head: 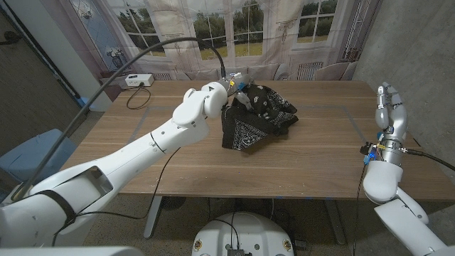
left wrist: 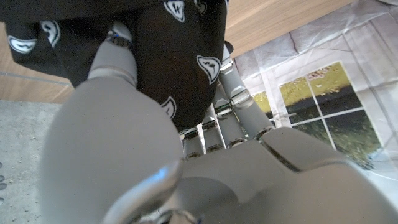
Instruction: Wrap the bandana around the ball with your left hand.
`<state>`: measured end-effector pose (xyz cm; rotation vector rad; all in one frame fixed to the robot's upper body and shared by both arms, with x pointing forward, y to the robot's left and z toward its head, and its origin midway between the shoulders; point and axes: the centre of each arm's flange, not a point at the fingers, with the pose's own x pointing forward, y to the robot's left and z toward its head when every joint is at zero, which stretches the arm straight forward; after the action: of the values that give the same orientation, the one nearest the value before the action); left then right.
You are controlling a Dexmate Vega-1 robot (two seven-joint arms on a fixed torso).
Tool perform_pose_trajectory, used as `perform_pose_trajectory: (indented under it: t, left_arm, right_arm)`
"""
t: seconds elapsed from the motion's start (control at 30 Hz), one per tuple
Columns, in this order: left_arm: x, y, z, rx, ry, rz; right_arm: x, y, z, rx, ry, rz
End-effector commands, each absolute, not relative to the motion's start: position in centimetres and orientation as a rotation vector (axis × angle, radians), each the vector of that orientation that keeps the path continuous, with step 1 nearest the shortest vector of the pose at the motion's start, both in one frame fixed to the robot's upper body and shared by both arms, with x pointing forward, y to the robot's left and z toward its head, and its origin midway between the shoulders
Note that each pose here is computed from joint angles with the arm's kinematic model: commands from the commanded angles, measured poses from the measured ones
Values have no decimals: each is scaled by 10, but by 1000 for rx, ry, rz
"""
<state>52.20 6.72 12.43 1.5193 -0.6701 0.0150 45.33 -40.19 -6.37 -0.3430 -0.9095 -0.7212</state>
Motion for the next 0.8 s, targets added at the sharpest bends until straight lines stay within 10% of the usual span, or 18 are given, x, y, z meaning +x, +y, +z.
perform_pose_trajectory:
  t: [0.03, 0.63, 0.8]
  left_arm:
    - [485, 97, 143, 1487, -699, 220]
    - [427, 132, 207, 1511, -752, 680]
    - [423, 143, 214, 1345, -807, 458]
  right_arm:
    - [451, -402, -65, -332, -927, -706]
    - [451, -403, -65, -323, -947, -688]
    - [450, -404, -66, -319, -946, -692]
